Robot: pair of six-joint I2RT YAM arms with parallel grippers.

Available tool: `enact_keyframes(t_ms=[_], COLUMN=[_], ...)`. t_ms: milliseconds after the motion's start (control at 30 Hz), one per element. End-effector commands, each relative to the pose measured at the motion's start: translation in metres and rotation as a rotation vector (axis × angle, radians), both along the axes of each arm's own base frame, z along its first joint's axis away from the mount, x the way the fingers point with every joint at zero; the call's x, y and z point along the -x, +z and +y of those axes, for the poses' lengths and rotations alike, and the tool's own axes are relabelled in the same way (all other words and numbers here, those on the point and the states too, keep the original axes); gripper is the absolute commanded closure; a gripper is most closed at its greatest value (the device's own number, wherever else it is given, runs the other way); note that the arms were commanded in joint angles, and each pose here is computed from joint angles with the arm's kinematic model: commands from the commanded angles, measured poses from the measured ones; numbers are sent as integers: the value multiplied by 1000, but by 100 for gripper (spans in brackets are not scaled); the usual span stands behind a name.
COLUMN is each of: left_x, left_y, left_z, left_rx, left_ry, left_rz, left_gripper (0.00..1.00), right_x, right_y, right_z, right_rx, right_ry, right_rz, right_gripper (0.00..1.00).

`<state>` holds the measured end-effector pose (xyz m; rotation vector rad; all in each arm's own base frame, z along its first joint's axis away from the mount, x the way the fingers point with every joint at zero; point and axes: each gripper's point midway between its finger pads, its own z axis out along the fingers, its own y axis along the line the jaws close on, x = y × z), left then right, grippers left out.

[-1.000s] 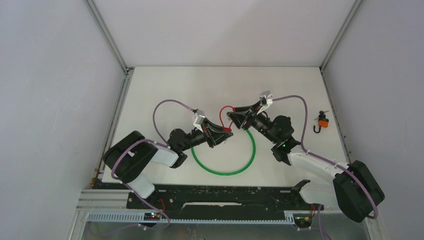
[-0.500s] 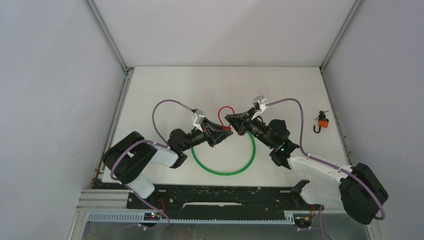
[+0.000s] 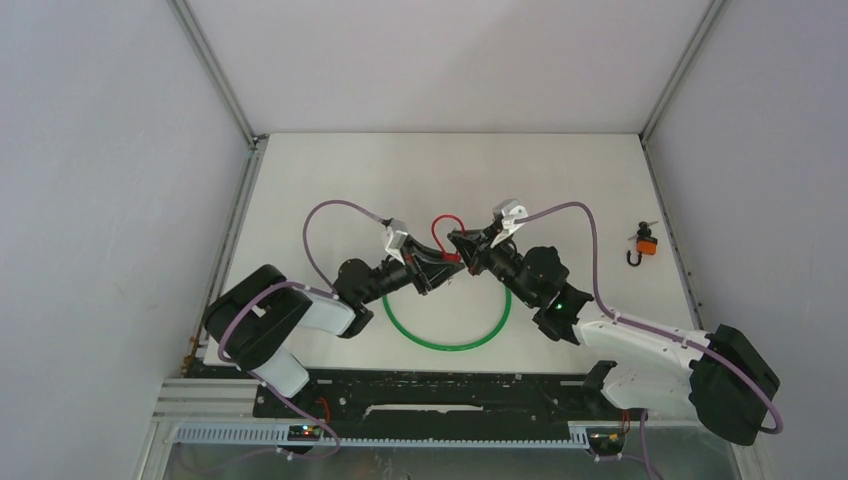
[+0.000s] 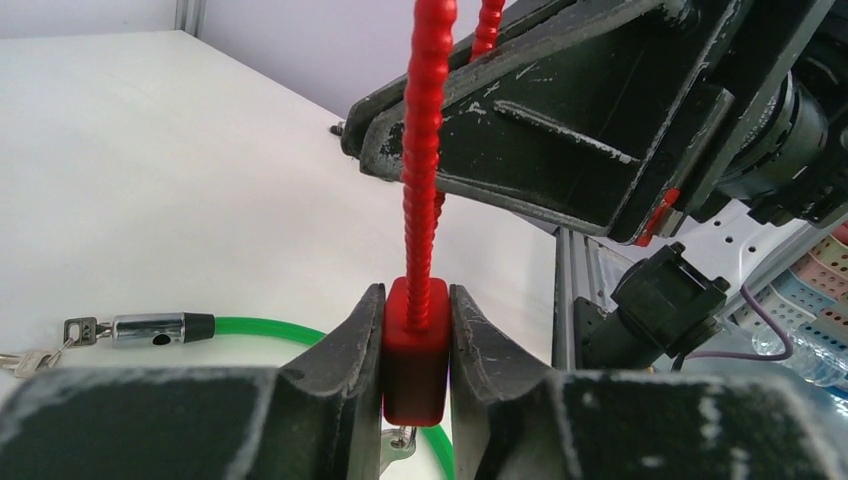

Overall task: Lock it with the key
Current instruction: Lock the lock.

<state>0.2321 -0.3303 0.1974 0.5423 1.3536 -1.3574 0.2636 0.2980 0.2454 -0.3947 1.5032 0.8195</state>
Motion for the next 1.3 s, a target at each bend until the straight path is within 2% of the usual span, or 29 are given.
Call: enact_keyframes(t_ms=[0, 200, 300, 467, 700, 967, 1167, 1267], left_x=[-4, -1, 0, 3, 11, 12, 12, 12], left_y=[47, 48, 48, 48, 47, 48, 49, 50], left_z=[10, 9, 9, 7, 1, 0, 0, 0], left_rx=[118, 115, 114, 110, 98, 97, 100, 105], left_ry=[56, 41, 35, 12, -50, -60, -57, -61], left_rz=[-132, -138, -142, -148, -164, -169, -168, -163], left_gripper=[67, 35, 28, 22, 23, 32, 37, 44], right_x=[3, -1, -1, -1, 12, 19, 17, 16], right_y=[6, 24, 29, 46, 68, 65, 49, 45], right_z=[0, -2, -6, -14, -11, 4, 11, 13], right_rx=[70, 96, 85, 65, 104, 229, 304, 315], right_ry=[-8, -27, -37, -47, 86, 200, 224, 225], right_rz=[-30, -62, -73, -99, -114, -75, -25, -14], right_gripper=[100, 100, 100, 100, 100, 100, 100, 100])
